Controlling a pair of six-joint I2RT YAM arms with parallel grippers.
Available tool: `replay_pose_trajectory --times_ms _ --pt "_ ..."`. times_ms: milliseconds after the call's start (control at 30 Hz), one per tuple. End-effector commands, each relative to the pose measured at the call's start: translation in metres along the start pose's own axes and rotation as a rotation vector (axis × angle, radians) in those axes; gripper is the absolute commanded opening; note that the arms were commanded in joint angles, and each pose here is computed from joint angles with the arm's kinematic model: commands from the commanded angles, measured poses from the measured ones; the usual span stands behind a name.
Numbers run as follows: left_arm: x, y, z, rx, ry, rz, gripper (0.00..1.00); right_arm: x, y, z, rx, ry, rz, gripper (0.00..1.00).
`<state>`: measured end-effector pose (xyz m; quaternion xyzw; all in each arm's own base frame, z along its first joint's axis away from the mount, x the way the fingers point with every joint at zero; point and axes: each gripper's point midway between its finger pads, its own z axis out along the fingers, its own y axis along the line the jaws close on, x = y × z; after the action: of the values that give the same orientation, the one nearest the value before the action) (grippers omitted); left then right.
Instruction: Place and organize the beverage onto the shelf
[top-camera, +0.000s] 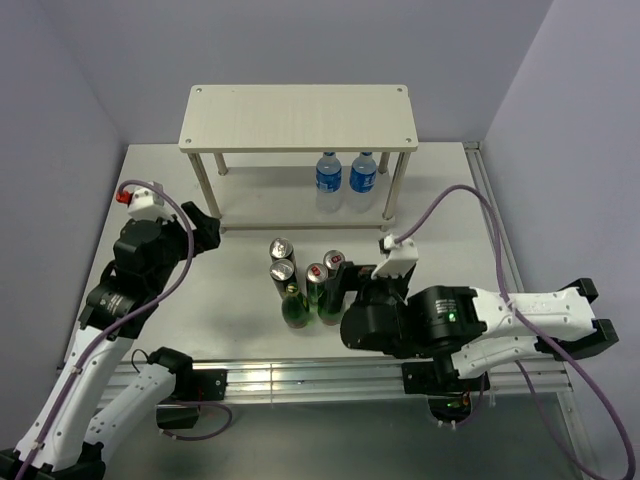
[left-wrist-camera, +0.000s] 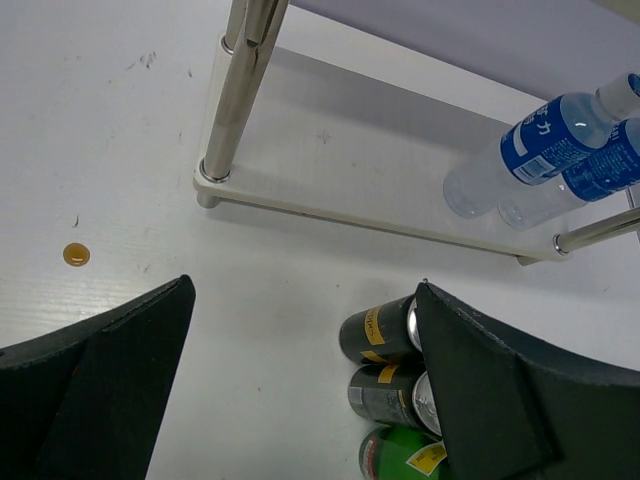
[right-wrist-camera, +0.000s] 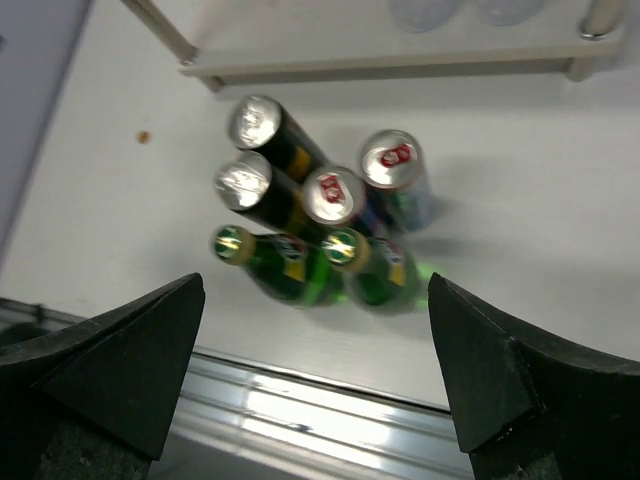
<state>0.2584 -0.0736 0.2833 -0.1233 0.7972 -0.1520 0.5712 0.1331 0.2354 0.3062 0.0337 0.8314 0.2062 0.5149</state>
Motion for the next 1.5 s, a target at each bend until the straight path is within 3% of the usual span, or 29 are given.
replay_pose_trajectory --times_ms 0,100,233,367,400,433,467,533,600,1000,1467 --pt "-0.011 -0.001 -0.002 0.005 -0.048 0.014 0.99 -0.006 -0.042 -0.008 0.048 -0.142 -0.001 1.00" --pt "-0.010 -0.002 -0.002 0.014 -0.047 0.019 0.99 0.032 -0.043 -0.008 -0.014 -0.102 0.063 1.00" --pt "-0.009 -0.004 -0.001 0.026 -0.046 0.022 0.99 0.091 -0.059 -0.006 0.021 -0.046 -0.020 1.00" --pt "-0.011 -0.005 -0.002 0.031 -0.053 0.020 0.99 0.134 -0.039 0.000 -0.055 -0.010 -0.038 1.00" --pt "-0.011 -0.005 -0.002 0.030 -0.053 0.020 0.99 0.145 -0.052 0.005 -0.057 0.005 -0.071 1.00" --pt "-0.011 -0.005 -0.003 0.031 -0.055 0.021 0.99 0.154 -0.040 0.009 -0.092 0.027 0.021 1.00" --pt "-0.012 -0.005 -0.004 0.033 -0.057 0.022 0.99 0.161 -0.046 0.015 -0.102 0.045 -0.028 1.00" --pt "-0.012 -0.005 -0.004 0.037 -0.058 0.021 0.99 0.182 -0.051 0.027 -0.166 0.109 0.077 1.00" --pt "-0.012 -0.006 -0.005 0.042 -0.061 0.022 0.99 0.188 -0.072 0.045 -0.155 0.100 0.073 1.00" --pt "-0.013 -0.006 -0.005 0.045 -0.063 0.029 0.99 0.209 -0.066 0.078 -0.129 0.094 0.021 1.00" --pt "-0.013 -0.009 -0.005 0.063 -0.062 0.035 0.99 0.196 -0.072 0.120 -0.079 -0.001 -0.044 1.00"
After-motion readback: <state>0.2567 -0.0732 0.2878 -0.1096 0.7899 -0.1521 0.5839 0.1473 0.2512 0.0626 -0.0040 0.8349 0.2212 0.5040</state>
